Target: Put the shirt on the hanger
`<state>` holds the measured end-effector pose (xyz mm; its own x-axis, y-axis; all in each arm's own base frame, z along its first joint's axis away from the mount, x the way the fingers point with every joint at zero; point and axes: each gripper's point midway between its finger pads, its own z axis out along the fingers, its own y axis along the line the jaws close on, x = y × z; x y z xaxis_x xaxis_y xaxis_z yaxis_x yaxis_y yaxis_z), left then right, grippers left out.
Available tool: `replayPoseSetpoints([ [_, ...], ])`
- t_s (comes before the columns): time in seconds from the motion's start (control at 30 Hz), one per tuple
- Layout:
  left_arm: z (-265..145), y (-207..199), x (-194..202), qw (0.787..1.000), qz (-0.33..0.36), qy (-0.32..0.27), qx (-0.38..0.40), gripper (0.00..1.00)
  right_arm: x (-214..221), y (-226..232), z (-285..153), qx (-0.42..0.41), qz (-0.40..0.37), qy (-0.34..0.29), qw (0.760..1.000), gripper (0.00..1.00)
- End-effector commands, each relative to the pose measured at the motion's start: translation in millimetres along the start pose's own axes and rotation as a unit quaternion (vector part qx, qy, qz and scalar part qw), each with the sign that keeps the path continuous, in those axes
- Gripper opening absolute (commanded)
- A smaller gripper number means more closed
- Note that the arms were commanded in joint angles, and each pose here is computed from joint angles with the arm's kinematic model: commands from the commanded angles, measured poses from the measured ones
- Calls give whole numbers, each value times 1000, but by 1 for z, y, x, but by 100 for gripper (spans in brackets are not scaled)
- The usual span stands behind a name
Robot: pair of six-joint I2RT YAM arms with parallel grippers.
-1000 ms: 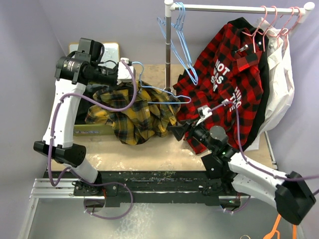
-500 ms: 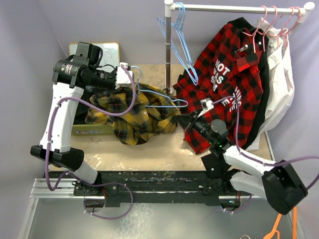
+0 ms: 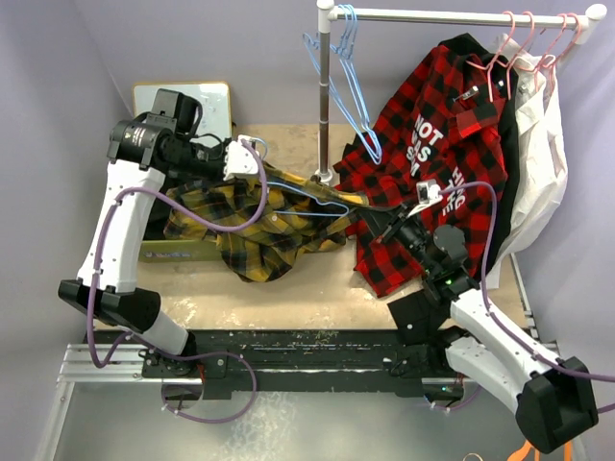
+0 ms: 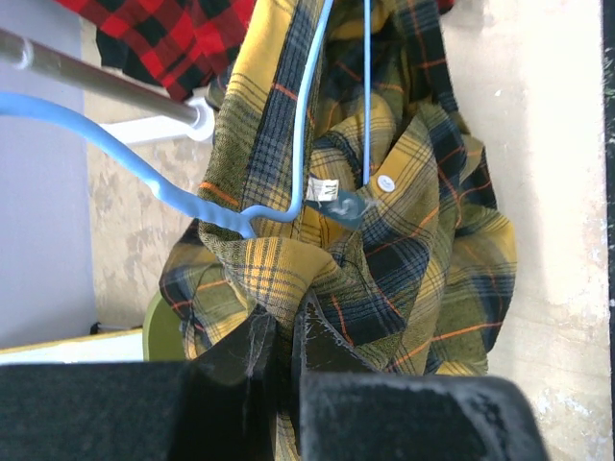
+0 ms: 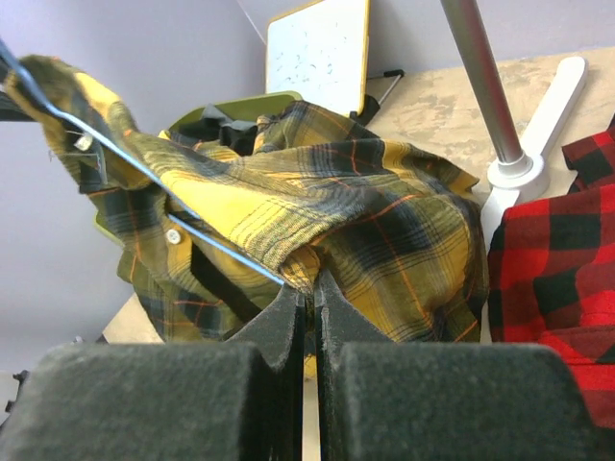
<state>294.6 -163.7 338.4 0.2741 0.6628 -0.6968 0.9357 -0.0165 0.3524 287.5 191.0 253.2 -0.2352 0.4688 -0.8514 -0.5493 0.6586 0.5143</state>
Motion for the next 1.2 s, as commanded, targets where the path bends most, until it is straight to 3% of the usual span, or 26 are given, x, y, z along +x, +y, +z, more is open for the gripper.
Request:
replayPoseSetpoints([
  [0.0, -10, 31, 20, 995, -4, 55, -82, 0, -35, 16, -3, -5, -31, -16, 999, 0],
  [0.17, -2, 62, 25, 985, -60, 53, -151, 0, -28, 17, -11, 26, -45, 62, 997, 0],
  [0.27, 10, 68, 23, 979, -80, 64, -174, 0, -34, 23, -19, 28, -51, 75, 996, 0],
  [0.4, 28, 68, 5, 974, -101, 59, -193, 0, -38, 59, -6, -38, -18, 99, 994, 0],
  [0.57, 31, 56, -30, 972, -138, 3, -190, 0, -24, 136, 37, -135, -21, 96, 986, 0],
  [0.73, 2, 60, -53, 964, -136, -19, -226, 0, -39, 202, 73, -249, 12, 73, 966, 0],
  [0.9, -47, 65, -78, 952, -110, -28, -283, 0, -68, 252, 96, -308, -7, 55, 950, 0],
  [1.17, -132, 67, -115, 922, -54, -35, -382, 0, -122, 343, 96, -405, 2, 24, 914, 0],
])
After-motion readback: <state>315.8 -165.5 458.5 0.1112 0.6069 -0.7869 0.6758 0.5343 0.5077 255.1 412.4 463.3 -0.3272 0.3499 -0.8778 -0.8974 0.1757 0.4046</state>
